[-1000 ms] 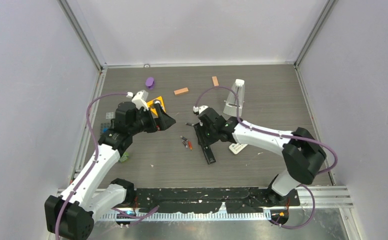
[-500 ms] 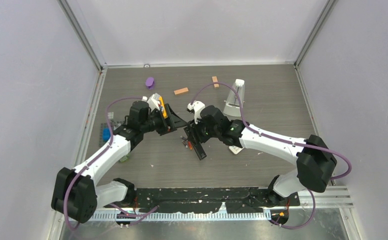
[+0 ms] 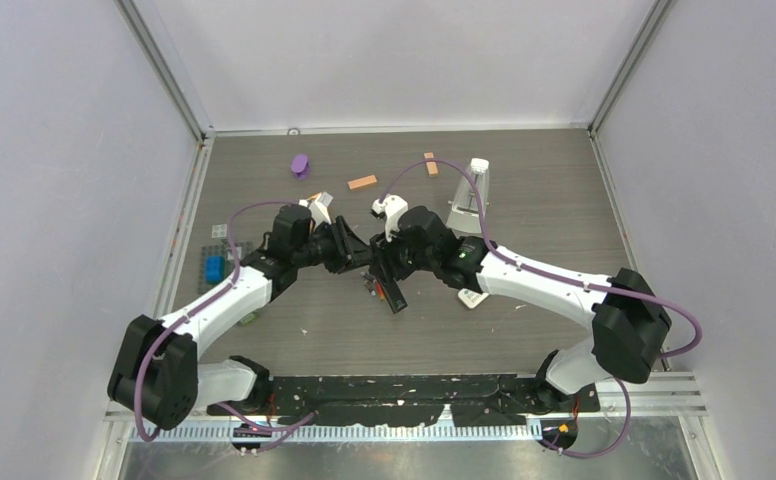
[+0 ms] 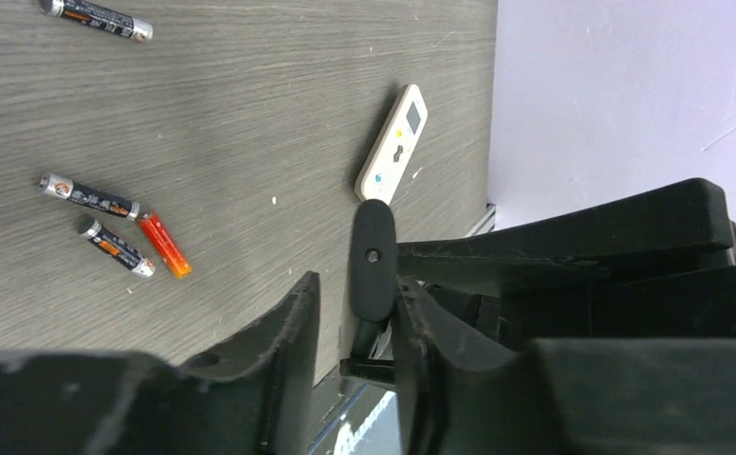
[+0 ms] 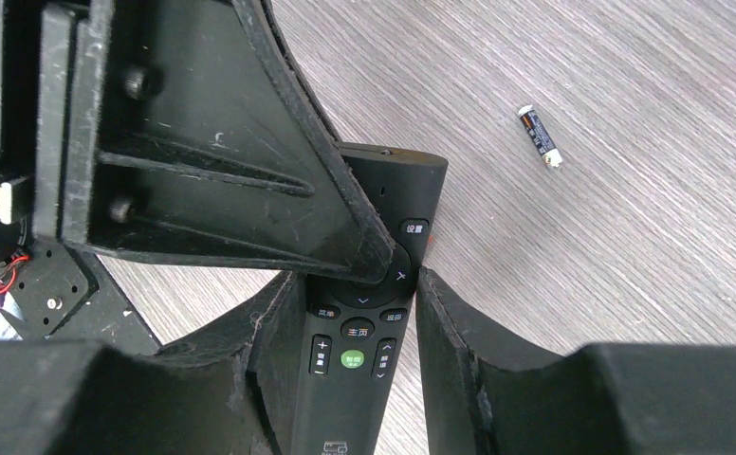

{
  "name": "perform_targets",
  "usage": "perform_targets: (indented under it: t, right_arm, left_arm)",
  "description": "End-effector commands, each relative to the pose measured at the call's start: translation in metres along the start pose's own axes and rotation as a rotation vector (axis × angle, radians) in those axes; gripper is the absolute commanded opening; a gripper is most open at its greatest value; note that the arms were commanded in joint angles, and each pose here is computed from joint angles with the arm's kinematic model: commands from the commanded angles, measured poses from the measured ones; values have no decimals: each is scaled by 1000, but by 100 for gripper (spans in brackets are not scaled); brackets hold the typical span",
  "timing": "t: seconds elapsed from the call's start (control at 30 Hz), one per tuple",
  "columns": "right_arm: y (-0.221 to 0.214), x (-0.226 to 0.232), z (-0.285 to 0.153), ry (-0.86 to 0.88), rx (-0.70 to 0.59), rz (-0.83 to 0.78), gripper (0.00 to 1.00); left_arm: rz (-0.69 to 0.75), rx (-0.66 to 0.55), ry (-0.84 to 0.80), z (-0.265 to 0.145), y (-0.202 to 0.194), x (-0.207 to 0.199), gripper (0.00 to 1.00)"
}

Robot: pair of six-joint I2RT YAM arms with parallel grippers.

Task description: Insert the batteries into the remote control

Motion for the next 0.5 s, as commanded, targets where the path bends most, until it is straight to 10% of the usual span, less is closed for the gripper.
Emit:
perform_targets:
  t: [0.0, 0.13, 0.3, 0.47]
  right_arm:
    - [26, 1, 0, -10, -96, 16, 17]
    - [24, 1, 0, -25, -82, 12, 24]
    - [18, 6, -7, -95, -93, -97, 86]
    - [12, 16, -12, -190, -94, -186, 97]
  left_arm:
    - [-8, 13, -31, 4, 0, -3, 26]
    - [-31, 11, -10, 5, 1, -3, 4]
    - [-137, -69, 204, -1, 4, 2, 0]
    - [-204, -184, 386, -14, 12, -6, 0]
Point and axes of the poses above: each gripper's point midway between its finger pads, its own z axis out along the fingers, its own x axis along the line the jaws close on, y = z × x, the point moved 10 cm from there along -z, back along the fingers, and after that the axes turned 15 degrees about -z, right-handed, at the moved point
